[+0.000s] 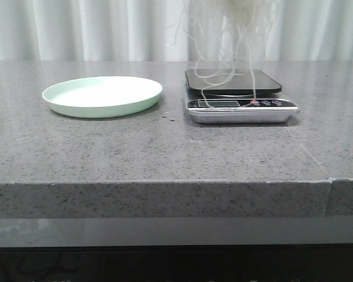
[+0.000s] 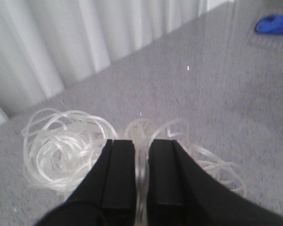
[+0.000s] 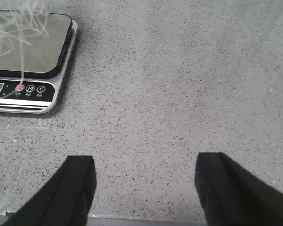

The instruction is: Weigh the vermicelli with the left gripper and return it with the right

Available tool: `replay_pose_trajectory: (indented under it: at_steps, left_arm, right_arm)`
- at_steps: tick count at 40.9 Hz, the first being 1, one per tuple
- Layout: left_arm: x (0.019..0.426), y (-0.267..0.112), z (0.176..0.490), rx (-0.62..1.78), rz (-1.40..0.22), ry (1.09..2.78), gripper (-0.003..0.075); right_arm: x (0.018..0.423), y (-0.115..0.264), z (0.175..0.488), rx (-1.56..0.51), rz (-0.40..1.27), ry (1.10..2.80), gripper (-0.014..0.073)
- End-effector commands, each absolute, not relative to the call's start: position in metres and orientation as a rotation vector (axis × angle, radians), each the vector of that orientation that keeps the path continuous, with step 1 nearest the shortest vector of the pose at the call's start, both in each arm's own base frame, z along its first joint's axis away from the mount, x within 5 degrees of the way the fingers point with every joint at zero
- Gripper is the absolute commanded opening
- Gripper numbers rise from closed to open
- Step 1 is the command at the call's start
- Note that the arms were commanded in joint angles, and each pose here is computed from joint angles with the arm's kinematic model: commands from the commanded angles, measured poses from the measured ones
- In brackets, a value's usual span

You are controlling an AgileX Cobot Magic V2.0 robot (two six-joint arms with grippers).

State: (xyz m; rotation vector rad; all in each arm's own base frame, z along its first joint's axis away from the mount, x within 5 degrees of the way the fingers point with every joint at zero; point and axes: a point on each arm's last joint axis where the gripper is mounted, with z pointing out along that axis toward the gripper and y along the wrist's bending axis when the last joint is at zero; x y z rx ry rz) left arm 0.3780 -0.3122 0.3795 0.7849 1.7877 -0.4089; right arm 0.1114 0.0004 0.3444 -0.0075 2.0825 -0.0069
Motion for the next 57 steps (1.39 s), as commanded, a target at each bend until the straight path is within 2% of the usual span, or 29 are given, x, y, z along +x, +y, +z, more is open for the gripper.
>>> replay_pose_trajectory:
  at_steps: [1, 6, 12, 16, 21, 26, 35, 42, 49, 57]
  left_arm:
    - [0.365, -0.307, 0.417, 0.74, -0.449, 1.684, 0.0158]
    - [0.369, -0.311, 0.401, 0.775, -0.436, 1.757, 0.0212]
    - [0.37, -0.311, 0.393, 0.799, -0.428, 1.805, 0.037]
    - [0.369, -0.311, 0.394, 0.799, -0.428, 1.805, 0.0424]
    - [0.363, -0.305, 0.406, 0.802, -0.428, 1.808, 0.0419]
    - [0.351, -0.29, 0.432, 0.787, -0.428, 1.785, 0.0419]
    - [0.306, -0.248, 0.496, 0.757, -0.433, 1.714, 0.0419]
    - [0.266, -0.217, 0.533, 0.756, -0.435, 1.685, 0.0419]
    - [0.232, -0.19, 0.55, 0.749, -0.439, 1.66, 0.0419]
    - [0.196, -0.162, 0.548, 0.735, -0.443, 1.636, 0.0419]
  right_arm:
    - [0.115, 0.0, 0.356, -0.008, -0.012, 2.006, 0.0552]
    - [0.115, 0.0, 0.356, -0.008, -0.012, 2.006, 0.0552]
    - [0.115, 0.0, 0.356, -0.008, -0.012, 2.006, 0.0552]
    - [0.115, 0.0, 0.356, -0.008, -0.012, 2.006, 0.0552]
    - [0.115, 0.0, 0.356, -0.008, -0.012, 2.006, 0.0552]
    - [0.115, 0.0, 0.356, -0.008, -0.012, 2.006, 0.0552]
    - [0.115, 0.0, 0.356, -0.008, -0.012, 2.007, 0.0552]
    - [0.115, 0.0, 0.356, -0.008, -0.012, 2.008, 0.0552]
    - [0.115, 0.0, 0.356, -0.008, -0.012, 2.007, 0.0552]
    - [0.115, 0.0, 0.356, -0.007, -0.011, 2.007, 0.0552]
